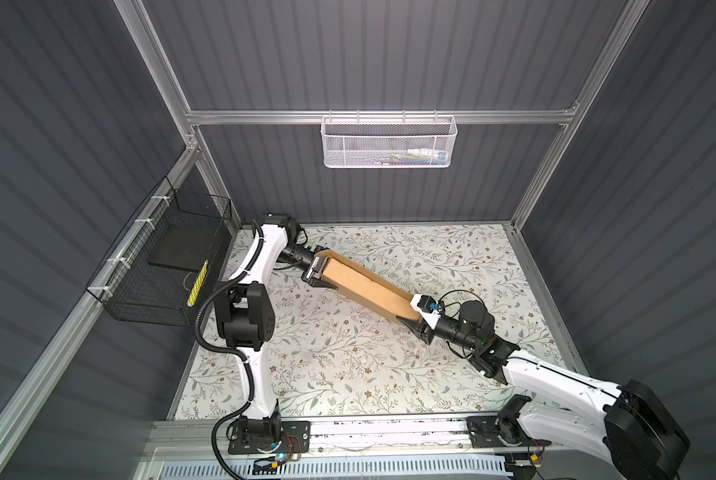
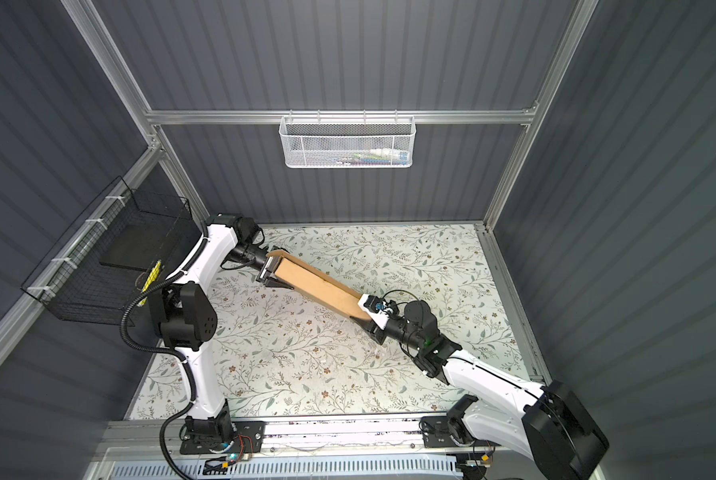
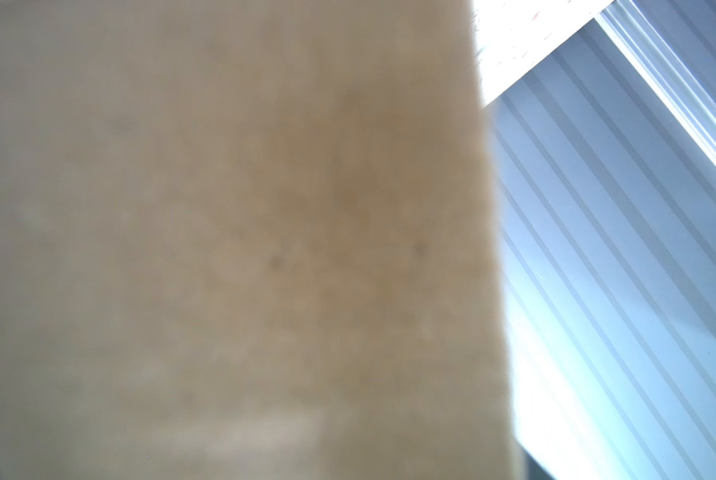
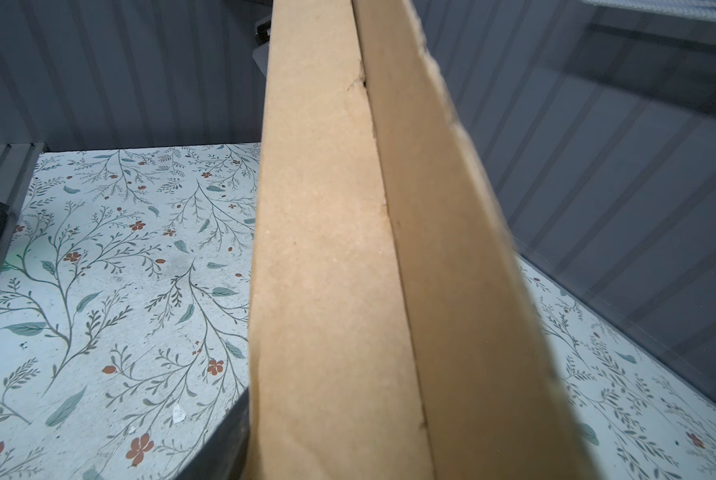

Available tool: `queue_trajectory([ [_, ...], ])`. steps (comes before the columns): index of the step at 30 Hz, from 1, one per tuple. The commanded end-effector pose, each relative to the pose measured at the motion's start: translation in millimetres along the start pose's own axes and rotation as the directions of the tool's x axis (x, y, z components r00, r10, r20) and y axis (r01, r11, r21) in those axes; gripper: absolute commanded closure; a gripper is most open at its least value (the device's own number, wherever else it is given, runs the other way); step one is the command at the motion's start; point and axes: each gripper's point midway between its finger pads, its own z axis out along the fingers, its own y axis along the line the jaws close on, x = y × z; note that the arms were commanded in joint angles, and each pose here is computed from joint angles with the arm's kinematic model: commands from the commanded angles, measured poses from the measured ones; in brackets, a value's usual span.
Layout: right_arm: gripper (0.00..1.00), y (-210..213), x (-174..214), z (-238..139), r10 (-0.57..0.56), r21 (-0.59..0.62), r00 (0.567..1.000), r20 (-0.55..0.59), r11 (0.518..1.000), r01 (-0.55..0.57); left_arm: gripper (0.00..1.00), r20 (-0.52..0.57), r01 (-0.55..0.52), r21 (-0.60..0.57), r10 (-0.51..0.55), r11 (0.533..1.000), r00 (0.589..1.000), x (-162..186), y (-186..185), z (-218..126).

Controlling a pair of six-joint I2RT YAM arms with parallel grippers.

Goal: Fold the paper box

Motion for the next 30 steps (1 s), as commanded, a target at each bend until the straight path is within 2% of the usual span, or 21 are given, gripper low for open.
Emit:
queue_trajectory([
  [1,0.56,-5,-11,-4,-0.007,0.027,0.999,0.032,1.000,0.006,0.30,0.011,-0.048,0.003,0.048,0.999,0.999,-1,-5,-5],
  [9,0.57,-2,-7,-6,-0.002,0.019,1.000,0.011,1.000,0.002,0.25,0.033,-0.068,0.013,0.068,0.998,0.997,-10,-7,-14],
  [21,0.59,2,0,-12,0.004,0.012,0.999,-0.032,1.000,-0.004,0.24,0.090,-0.077,0.030,0.074,0.997,0.993,-38,-4,-36],
  [30,0.59,6,9,-16,0.011,-0.008,0.996,-0.088,1.000,-0.011,0.23,0.206,-0.087,0.012,0.083,0.996,0.975,-76,1,-66],
])
